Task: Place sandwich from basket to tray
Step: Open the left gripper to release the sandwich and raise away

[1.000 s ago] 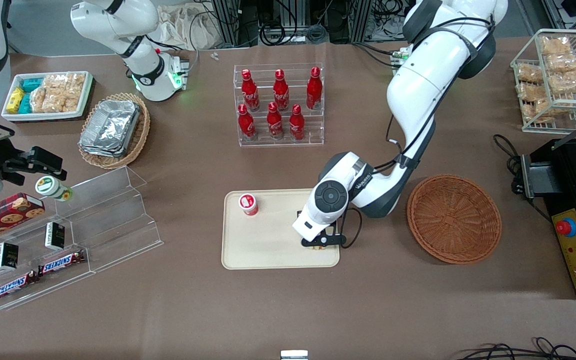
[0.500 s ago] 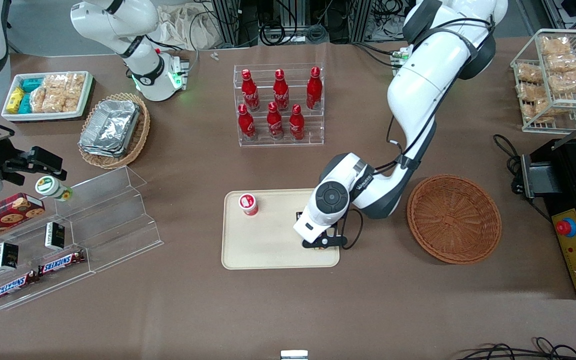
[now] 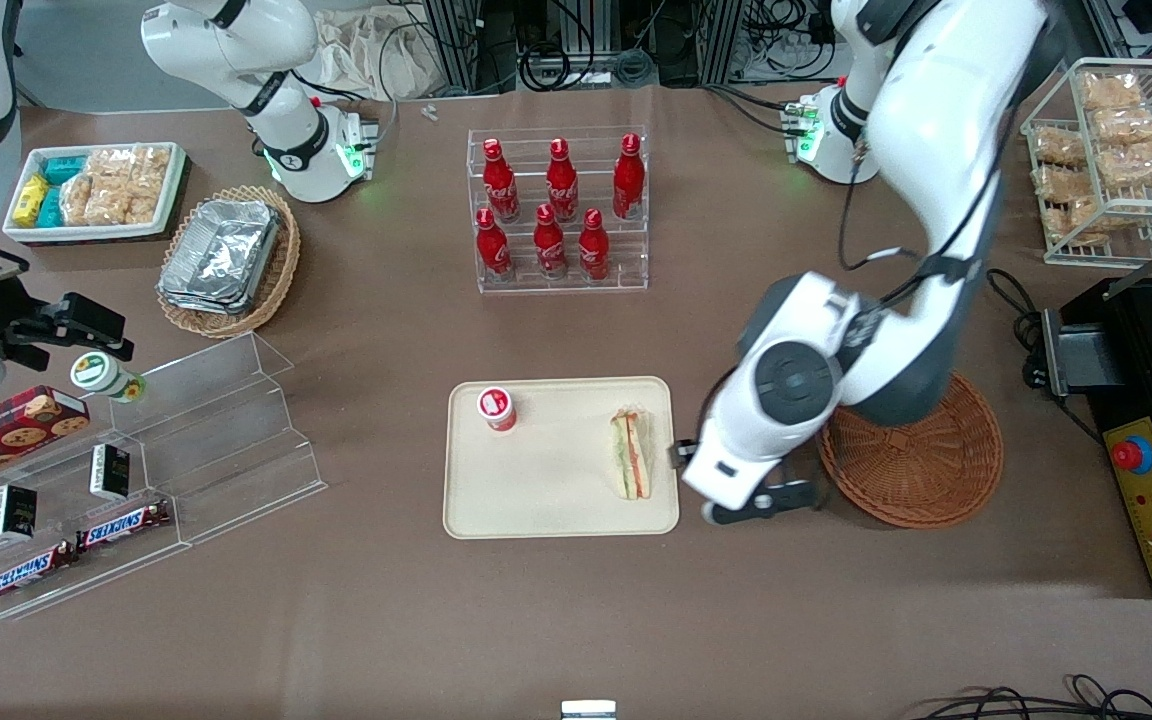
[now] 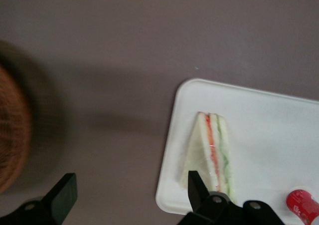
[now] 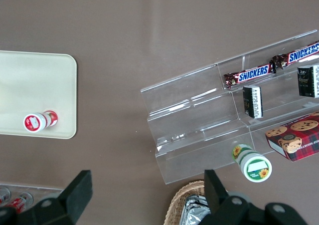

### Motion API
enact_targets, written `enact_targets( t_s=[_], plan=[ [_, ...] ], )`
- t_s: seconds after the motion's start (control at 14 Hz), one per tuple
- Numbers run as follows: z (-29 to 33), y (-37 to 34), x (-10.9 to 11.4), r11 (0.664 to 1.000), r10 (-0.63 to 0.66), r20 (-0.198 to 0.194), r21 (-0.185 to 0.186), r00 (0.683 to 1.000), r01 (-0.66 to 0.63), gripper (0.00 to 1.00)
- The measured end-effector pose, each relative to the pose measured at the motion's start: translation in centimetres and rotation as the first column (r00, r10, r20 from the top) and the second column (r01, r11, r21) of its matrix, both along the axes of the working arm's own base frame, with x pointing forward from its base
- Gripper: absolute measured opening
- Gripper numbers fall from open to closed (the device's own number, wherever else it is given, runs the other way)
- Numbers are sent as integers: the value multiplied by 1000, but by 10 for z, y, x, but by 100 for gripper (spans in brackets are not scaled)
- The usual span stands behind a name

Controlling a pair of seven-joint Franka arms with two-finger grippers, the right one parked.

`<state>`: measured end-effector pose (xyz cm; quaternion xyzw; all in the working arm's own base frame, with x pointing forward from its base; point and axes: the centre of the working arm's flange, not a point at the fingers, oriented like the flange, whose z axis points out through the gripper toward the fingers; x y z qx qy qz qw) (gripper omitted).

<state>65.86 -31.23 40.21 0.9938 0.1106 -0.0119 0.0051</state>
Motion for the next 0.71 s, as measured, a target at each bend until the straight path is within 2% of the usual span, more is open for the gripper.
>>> enact_targets(
  t_s=[0.14, 0.36, 0.64, 0.71],
  plan=[
    [40, 48, -7, 1000, 6, 26, 25, 1000, -6, 98],
    [82, 125, -24, 999, 18, 37, 44, 999, -20, 96],
    [131, 212, -46, 1000, 22, 2, -1, 1000, -22, 97],
    [140, 225, -53, 1000, 29, -7, -2, 1000, -29, 97]
  ],
)
